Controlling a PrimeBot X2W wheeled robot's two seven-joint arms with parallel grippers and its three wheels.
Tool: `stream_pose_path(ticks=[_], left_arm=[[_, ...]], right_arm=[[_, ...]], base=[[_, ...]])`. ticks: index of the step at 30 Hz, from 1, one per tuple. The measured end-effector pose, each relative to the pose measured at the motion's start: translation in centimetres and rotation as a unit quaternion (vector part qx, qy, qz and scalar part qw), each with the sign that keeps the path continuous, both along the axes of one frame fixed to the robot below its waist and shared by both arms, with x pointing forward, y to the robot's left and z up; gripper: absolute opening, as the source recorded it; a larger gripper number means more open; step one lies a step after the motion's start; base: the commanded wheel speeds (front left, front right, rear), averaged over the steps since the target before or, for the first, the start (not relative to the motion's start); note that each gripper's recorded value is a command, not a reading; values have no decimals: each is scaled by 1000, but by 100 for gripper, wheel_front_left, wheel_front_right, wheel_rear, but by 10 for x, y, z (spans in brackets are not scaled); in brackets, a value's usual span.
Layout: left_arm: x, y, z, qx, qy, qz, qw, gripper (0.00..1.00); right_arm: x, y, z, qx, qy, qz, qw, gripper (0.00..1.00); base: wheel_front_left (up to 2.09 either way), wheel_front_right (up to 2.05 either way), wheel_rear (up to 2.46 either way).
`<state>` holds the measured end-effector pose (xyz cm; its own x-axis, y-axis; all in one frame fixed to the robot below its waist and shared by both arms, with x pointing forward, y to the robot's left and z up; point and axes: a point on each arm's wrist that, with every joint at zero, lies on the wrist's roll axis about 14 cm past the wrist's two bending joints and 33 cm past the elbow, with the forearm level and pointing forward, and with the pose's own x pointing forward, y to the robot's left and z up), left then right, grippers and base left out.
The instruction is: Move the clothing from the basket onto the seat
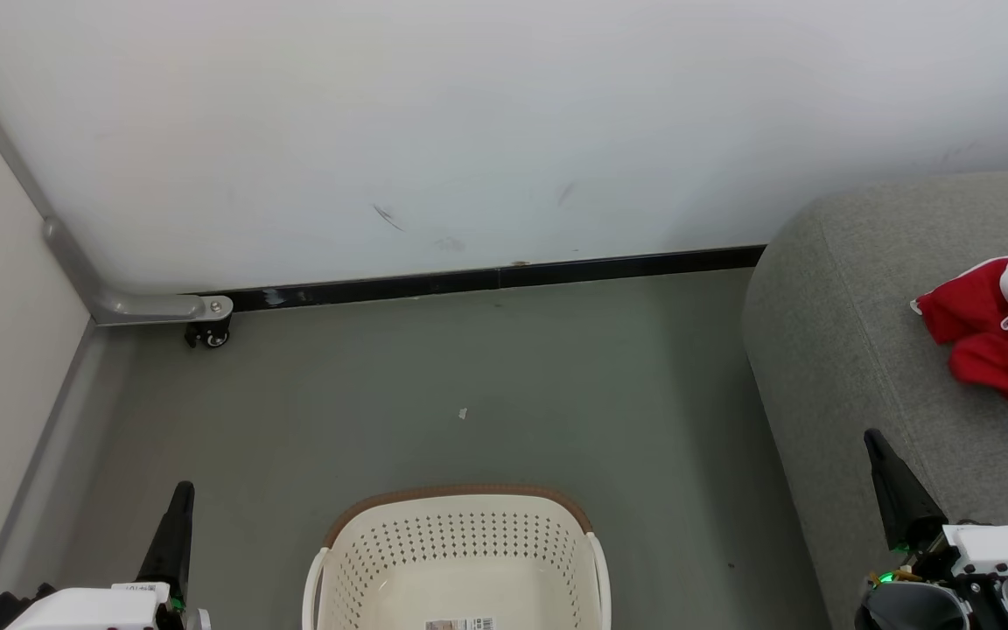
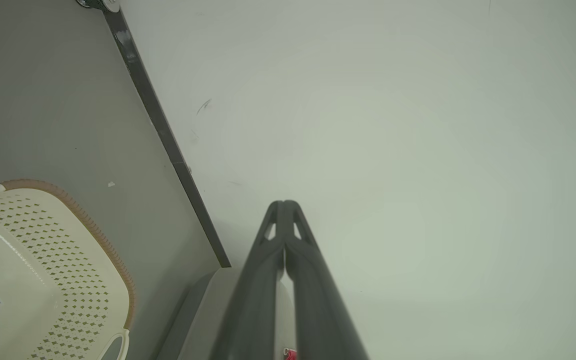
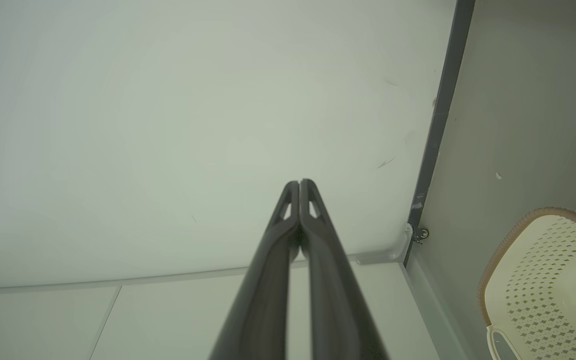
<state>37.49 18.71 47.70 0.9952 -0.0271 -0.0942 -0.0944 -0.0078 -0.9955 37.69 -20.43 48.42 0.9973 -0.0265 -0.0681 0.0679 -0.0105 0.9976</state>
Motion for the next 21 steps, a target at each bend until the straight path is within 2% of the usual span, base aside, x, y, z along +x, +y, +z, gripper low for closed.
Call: stream_pose_path(ticks=[21], left_arm=[[0, 0, 0, 0, 0, 0, 1000, 0]], right_arm=[[0, 0, 0, 0, 0, 0, 1000, 0]], base=[[0, 0, 0]])
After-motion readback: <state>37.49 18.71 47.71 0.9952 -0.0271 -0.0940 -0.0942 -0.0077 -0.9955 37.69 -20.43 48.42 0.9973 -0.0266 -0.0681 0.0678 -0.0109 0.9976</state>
